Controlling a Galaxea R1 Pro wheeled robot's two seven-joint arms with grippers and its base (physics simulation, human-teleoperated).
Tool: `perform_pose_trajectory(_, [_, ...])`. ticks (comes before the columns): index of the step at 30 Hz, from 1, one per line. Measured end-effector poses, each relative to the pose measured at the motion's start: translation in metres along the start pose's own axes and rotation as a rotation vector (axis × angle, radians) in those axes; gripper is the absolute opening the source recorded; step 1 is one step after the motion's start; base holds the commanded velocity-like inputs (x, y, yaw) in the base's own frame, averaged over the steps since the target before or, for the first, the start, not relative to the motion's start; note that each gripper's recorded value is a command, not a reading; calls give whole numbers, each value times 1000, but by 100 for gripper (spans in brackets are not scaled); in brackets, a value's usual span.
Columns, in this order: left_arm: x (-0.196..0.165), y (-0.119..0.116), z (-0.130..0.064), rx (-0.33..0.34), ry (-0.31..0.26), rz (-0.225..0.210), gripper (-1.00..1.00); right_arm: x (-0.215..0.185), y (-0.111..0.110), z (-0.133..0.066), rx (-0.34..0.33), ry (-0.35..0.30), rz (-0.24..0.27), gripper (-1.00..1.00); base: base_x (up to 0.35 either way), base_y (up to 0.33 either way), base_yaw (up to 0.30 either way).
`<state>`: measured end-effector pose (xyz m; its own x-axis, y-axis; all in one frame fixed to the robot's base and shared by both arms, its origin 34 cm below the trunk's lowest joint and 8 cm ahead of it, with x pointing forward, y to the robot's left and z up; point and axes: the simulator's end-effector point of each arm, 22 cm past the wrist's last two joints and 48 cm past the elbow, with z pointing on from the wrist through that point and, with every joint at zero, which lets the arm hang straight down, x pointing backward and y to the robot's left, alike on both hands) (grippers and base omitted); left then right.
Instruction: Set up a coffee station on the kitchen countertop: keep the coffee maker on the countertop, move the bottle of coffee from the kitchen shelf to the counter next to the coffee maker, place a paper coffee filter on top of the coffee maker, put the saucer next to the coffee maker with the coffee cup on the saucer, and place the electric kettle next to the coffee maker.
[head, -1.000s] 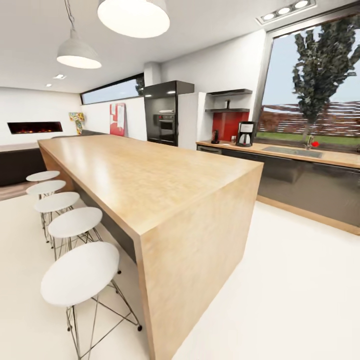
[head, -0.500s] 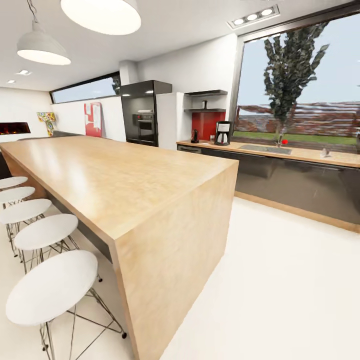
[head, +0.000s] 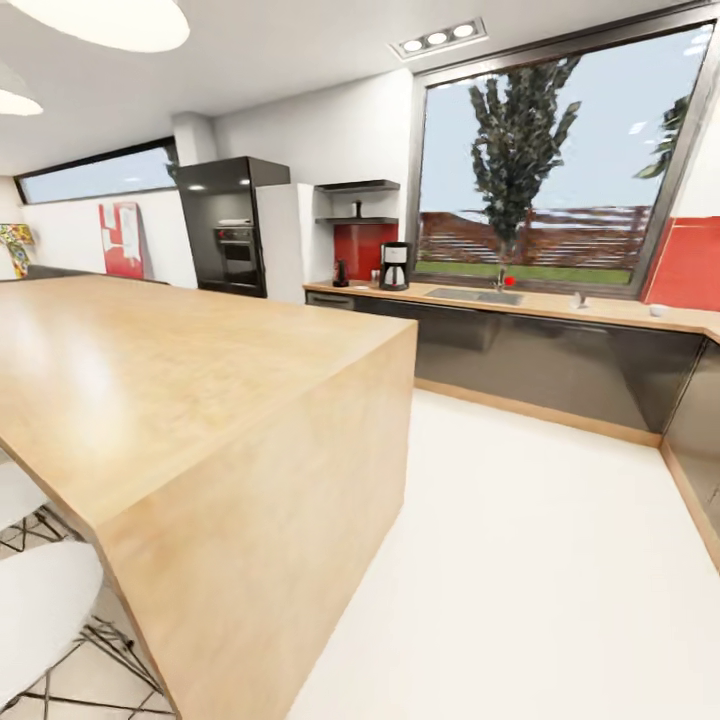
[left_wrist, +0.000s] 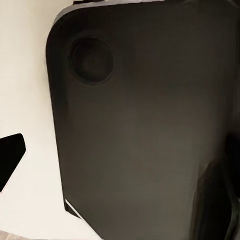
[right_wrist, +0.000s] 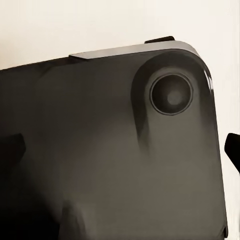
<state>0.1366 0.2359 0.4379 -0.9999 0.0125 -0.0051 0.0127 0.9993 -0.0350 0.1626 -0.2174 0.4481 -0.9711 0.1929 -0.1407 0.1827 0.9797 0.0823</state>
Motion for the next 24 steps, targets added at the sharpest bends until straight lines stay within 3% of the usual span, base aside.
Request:
perform_pose_trajectory(16, [-10,6,0,-7,-36,0,100,-2,-6,0,8,-5,11,100,237,-203,-265])
perform_pose_trajectory(24, [-16,16,0,-21,-45,-3,100,-12,-23,-1,42,-29,89,100,279,-183,-266])
